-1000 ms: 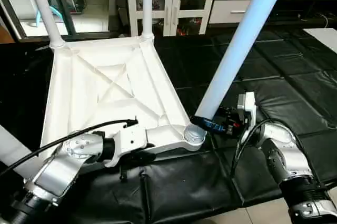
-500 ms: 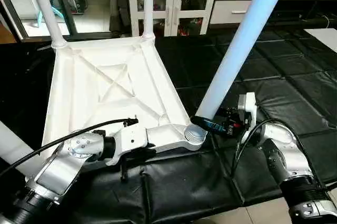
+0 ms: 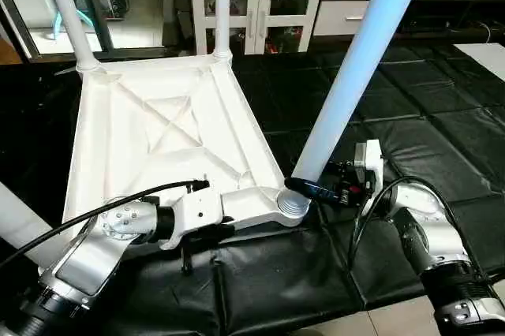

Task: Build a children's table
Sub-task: Insert table leg to table base

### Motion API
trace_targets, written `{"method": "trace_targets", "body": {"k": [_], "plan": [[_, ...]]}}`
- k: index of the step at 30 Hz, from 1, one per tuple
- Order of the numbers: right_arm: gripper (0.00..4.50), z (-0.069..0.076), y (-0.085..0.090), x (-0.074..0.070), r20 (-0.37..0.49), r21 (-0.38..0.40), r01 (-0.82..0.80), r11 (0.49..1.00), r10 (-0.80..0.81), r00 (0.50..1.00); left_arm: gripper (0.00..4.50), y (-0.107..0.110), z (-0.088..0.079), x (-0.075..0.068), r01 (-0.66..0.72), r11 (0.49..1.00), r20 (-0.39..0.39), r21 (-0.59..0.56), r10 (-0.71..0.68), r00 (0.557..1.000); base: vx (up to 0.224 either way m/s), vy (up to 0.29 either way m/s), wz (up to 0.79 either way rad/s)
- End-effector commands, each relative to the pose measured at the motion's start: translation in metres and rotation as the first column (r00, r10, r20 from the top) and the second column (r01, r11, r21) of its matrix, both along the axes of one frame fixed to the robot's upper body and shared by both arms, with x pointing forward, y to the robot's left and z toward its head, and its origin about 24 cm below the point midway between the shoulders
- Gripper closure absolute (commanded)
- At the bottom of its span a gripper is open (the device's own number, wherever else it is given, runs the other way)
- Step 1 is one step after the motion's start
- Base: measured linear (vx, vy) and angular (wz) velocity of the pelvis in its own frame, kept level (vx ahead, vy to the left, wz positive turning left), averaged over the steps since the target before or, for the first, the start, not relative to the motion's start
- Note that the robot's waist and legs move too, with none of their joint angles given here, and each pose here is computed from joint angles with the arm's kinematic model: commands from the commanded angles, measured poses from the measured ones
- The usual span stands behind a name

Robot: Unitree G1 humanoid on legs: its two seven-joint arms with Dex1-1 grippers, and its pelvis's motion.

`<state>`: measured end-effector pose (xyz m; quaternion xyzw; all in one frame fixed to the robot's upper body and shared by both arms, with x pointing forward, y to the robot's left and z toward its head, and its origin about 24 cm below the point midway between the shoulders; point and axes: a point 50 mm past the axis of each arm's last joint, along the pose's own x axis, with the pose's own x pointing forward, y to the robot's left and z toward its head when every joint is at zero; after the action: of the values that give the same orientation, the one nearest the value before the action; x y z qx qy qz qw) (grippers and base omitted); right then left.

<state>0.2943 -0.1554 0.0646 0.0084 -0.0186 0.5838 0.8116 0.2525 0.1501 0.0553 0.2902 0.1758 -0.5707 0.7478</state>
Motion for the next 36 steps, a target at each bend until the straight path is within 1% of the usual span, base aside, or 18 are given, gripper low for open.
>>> {"method": "trace_targets", "body": {"k": [1,5,10,15,17,19,20,22,23,25,26,28,29,30,32,33,36], "plan": [[2.64,-0.022,-0.011,-0.007,-0.123,-0.077,0.003,0.997,-0.012,0.992,4.5,0.004,-0.027,-0.014,0.039,0.994,-0.116,0.106,-0.026,0.993,0.0,0.0,0.0],[2.64,-0.022,-0.013,-0.007,-0.127,-0.077,0.001,0.997,-0.011,0.992,4.5,0.004,-0.027,-0.015,0.046,0.993,-0.121,0.111,-0.032,0.992,0.0,0.0,0.0],[2.64,-0.024,-0.015,-0.007,-0.118,-0.103,0.025,0.994,-0.037,0.992,4.5,0.004,-0.027,-0.014,0.041,0.992,-0.11,0.121,-0.028,0.994,0.0,0.0,0.0],[2.64,-0.027,-0.016,-0.006,-0.132,-0.092,0.06,0.994,-0.072,0.989,4.5,0.003,-0.028,-0.014,0.04,0.992,-0.118,0.123,-0.026,0.993,0.0,0.0,0.0],[2.64,-0.029,-0.018,-0.006,-0.151,-0.077,0.085,0.993,-0.096,0.984,4.5,0.003,-0.027,-0.014,0.034,0.993,-0.117,0.114,-0.02,0.993,0.0,0.0,0.0],[2.64,-0.033,-0.02,-0.007,-0.215,-0.061,0.119,0.991,-0.129,0.968,4.5,0.003,-0.027,-0.014,0.029,0.994,-0.122,0.11,-0.016,0.992,0.0,0.0,0.0],[2.64,-0.034,-0.02,-0.007,-0.216,-0.061,0.119,0.991,-0.13,0.968,4.5,0.003,-0.027,-0.014,0.029,0.994,-0.122,0.11,-0.016,0.992,0.0,0.0,0.0],[2.64,-0.039,-0.024,-0.008,-0.263,-0.076,0.124,0.989,-0.14,0.955,4.5,0.003,-0.026,-0.014,0.031,0.994,-0.127,0.108,-0.017,0.992,0.0,0.0,0.0],[2.64,-0.04,-0.024,-0.009,-0.269,-0.079,0.12,0.99,-0.137,0.953,4.5,0.003,-0.026,-0.014,0.031,0.994,-0.127,0.108,-0.017,0.992,0.0,0.0,0.0],[2.64,-0.045,-0.025,-0.012,-0.324,-0.094,0.099,0.991,-0.124,0.938,4.5,0.003,-0.026,-0.014,0.032,0.994,-0.127,0.108,-0.018,0.992,0.0,0.0,0.0],[2.64,-0.046,-0.026,-0.013,-0.329,-0.096,0.097,0.991,-0.123,0.936,4.5,0.003,-0.026,-0.014,0.032,0.994,-0.127,0.108,-0.018,0.992,0.0,0.0,0.0],[2.64,-0.046,-0.025,-0.015,-0.317,-0.109,0.075,0.991,-0.106,0.942,4.5,0.004,-0.026,-0.014,0.032,0.994,-0.126,0.109,-0.018,0.992,0.0,0.0,0.0],[2.64,-0.047,-0.025,-0.017,-0.298,-0.133,0.051,0.99,-0.089,0.95,4.5,0.004,-0.025,-0.014,0.032,0.993,-0.126,0.11,-0.018,0.992,0.0,0.0,0.0],[2.64,-0.047,-0.024,-0.02,-0.258,-0.176,0.016,0.984,-0.062,0.964,4.5,0.004,-0.025,-0.014,0.032,0.993,-0.126,0.111,-0.018,0.992,0.0,0.0,0.0],[2.64,-0.048,-0.023,-0.021,-0.253,-0.189,-0.005,0.982,-0.044,0.967,4.5,0.004,-0.025,-0.014,0.033,0.993,-0.126,0.114,-0.018,0.992,0.0,0.0,0.0],[2.64,-0.048,-0.023,-0.022,-0.263,-0.182,-0.003,0.983,-0.046,0.964,4.5,0.004,-0.025,-0.013,0.033,0.993,-0.125,0.115,-0.018,0.992,0.0,0.0,0.0],[2.64,-0.05,-0.023,-0.023,-0.267,-0.207,-0.014,0.978,-0.043,0.963,4.5,0.004,-0.025,-0.013,0.032,0.993,-0.126,0.117,-0.017,0.992,0.0,0.0,0.0]]}}
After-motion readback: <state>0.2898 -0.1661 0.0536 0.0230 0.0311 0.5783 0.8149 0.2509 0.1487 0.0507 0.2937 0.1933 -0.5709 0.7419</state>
